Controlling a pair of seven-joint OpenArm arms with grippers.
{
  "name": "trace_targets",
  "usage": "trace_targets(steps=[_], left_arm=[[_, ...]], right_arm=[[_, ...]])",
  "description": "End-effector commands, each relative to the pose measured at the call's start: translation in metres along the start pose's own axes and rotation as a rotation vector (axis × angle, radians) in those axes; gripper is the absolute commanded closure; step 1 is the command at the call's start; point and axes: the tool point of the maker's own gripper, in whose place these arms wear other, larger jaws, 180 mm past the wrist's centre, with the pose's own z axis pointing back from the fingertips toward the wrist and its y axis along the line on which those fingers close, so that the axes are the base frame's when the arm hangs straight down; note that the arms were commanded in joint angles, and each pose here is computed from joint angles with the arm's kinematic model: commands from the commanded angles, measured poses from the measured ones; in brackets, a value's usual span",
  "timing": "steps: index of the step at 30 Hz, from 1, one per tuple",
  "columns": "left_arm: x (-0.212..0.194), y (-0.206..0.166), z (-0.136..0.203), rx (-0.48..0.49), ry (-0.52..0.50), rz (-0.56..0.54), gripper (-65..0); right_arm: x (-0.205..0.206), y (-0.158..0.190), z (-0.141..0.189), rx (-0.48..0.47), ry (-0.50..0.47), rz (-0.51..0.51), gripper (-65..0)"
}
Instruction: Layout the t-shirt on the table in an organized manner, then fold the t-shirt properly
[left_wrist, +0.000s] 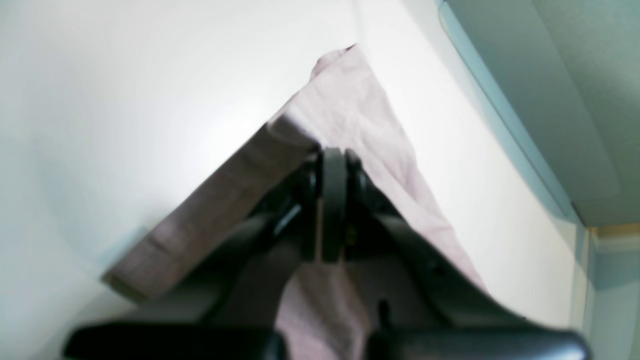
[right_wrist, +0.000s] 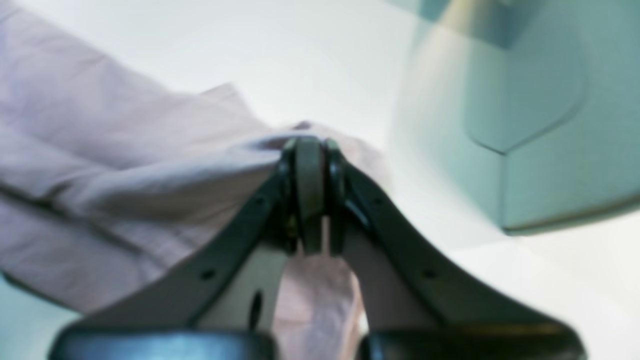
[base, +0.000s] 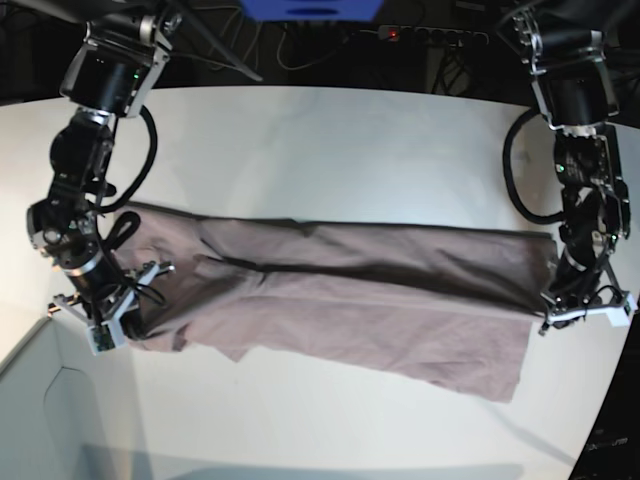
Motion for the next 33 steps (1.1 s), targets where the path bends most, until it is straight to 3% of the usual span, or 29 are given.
trace_targets(steps=[1,3,5,11,14,16,27,33], left_arm=[[0.018,-0.007,-0.001,-0.020,-0.046,-0.005,-0.1],[0.011,0.001,-0.004,0.001,-0.026,0.003,-1.4],[0.005,0.010,-0.006,0.023,-0.008,0.006,-6.6],[-0.005,0.026,-0.008,0.062,0.016,0.022,-32.6],[-0.004,0.024,-0.008,0.057,0.014,0.017,-44.9],[-0.004,0.022,-0.005,0.048,0.014,0.009,-49.8],[-0.051,0.089,0.004,0.194,0.130,0.015,-51.3],[-0.051,0.093,-0.001,0.212,0.141,0.027,-51.3]], right_arm=[[0.018,-0.007,0.000,-0.012,-0.061,0.003,0.0],[0.010,-0.003,-0.003,0.000,-0.042,-0.010,0.0],[0.001,0.001,-0.006,0.015,-0.022,-0.023,-5.2],[-0.009,-0.005,-0.005,0.009,-0.001,-0.022,-26.8],[-0.016,-0.013,0.000,-0.010,0.015,-0.028,-32.3],[-0.026,-0.023,0.010,-0.045,0.025,-0.042,-33.9],[-0.096,-0.007,0.055,-0.042,0.168,-0.044,-34.0],[-0.108,-0.002,0.058,-0.031,0.198,-0.057,-34.0]])
